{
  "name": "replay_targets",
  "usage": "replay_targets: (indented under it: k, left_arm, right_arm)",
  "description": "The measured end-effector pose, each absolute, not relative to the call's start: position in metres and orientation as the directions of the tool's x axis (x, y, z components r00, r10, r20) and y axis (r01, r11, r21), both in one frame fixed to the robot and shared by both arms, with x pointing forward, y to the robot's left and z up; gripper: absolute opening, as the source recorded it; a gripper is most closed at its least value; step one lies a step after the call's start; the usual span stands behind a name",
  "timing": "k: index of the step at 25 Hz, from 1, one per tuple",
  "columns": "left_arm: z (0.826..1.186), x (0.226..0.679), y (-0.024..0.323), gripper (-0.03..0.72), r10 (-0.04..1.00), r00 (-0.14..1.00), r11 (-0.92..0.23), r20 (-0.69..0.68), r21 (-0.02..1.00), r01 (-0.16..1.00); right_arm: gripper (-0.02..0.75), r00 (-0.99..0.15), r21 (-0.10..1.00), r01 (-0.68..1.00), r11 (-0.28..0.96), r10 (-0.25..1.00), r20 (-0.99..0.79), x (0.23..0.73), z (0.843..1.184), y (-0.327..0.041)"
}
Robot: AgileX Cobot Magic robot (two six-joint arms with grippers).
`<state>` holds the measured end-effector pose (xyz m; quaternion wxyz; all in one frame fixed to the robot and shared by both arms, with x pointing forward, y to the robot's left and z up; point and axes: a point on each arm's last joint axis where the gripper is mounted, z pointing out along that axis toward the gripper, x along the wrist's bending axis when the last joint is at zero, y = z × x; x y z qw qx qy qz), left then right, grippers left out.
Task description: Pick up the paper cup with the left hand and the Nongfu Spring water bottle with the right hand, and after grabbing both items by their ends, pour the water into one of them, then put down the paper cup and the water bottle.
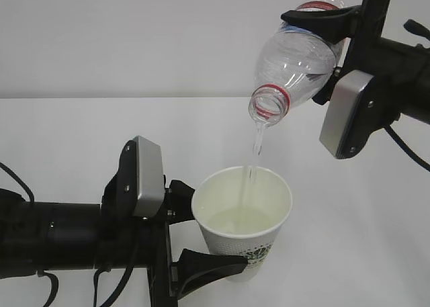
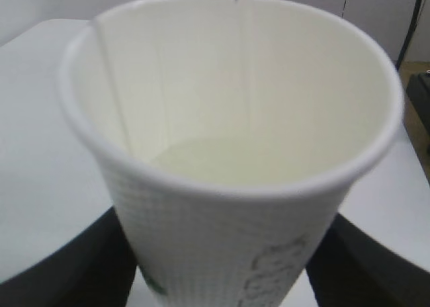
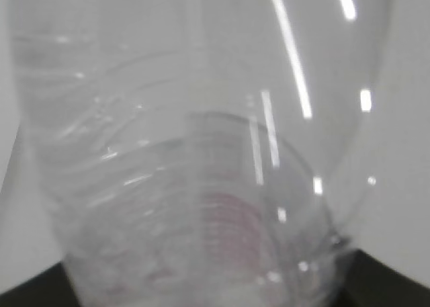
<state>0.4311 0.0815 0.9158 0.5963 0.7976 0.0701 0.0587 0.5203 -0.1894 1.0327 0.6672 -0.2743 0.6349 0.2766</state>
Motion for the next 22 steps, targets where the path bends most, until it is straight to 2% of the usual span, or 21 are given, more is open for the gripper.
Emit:
replay_targets:
  k: [22]
  left_arm:
    - [0.9158, 0.4311, 0.0815, 0.535, 0.181, 0.983, -0.280, 0.014, 0.959, 0.038]
  right_arm:
    - [0.412, 0.072, -0.039, -0.724, 0.689, 0.019, -0.997, 0.5195, 1.0346, -0.1887]
